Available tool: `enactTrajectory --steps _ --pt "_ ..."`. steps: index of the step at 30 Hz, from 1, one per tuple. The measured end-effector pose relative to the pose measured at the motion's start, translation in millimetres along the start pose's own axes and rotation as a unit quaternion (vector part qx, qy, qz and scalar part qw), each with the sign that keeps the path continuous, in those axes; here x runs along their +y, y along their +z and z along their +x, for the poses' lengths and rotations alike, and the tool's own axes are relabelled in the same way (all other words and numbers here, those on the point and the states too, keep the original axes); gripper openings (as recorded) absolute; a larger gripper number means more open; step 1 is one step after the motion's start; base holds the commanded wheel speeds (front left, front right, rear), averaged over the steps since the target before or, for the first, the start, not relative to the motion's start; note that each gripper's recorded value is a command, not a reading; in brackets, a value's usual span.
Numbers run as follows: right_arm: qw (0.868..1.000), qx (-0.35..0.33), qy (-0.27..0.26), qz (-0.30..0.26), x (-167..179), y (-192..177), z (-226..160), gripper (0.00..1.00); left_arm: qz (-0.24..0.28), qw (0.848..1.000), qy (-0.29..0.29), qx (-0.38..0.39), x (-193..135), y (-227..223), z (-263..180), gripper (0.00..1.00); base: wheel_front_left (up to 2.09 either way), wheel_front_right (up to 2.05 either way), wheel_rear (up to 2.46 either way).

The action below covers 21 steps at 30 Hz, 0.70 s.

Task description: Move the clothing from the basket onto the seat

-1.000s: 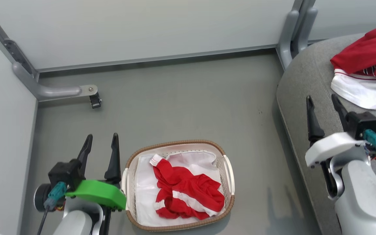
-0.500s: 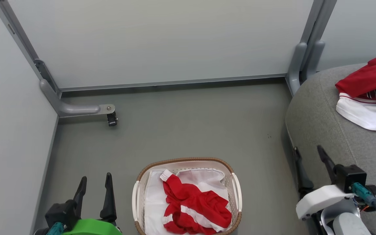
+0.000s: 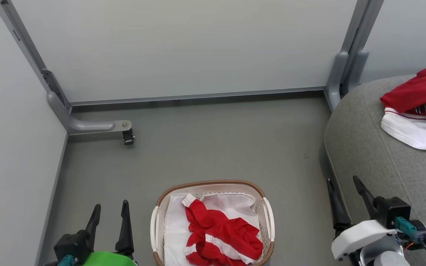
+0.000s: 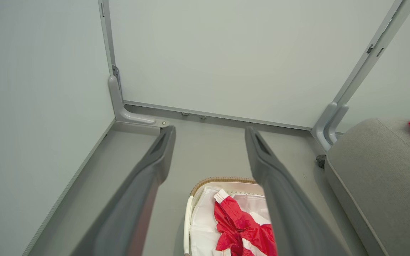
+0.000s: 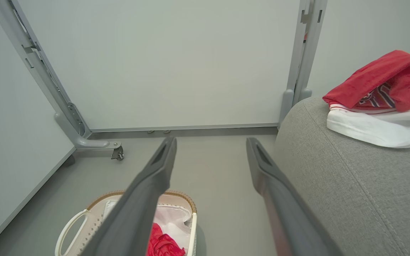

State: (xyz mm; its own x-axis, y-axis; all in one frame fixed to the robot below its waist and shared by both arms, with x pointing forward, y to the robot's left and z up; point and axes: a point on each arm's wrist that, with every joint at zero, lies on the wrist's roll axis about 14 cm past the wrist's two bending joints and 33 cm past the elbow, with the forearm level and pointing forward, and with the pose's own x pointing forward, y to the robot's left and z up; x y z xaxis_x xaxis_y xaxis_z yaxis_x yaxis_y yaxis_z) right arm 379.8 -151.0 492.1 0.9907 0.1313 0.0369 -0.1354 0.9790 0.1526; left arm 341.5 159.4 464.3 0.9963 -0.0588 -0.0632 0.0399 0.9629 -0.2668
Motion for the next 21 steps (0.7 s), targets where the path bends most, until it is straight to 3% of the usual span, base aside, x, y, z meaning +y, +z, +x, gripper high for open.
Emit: enactTrajectory --steps 21 --pt "1.0 0.005 0.013 0.007 9.7 -3.6 0.5 1.0 0.0 1.0 -0.001 0.006 2.0 -5.1 -1.8 1.0 0.0 0.0 0.0"
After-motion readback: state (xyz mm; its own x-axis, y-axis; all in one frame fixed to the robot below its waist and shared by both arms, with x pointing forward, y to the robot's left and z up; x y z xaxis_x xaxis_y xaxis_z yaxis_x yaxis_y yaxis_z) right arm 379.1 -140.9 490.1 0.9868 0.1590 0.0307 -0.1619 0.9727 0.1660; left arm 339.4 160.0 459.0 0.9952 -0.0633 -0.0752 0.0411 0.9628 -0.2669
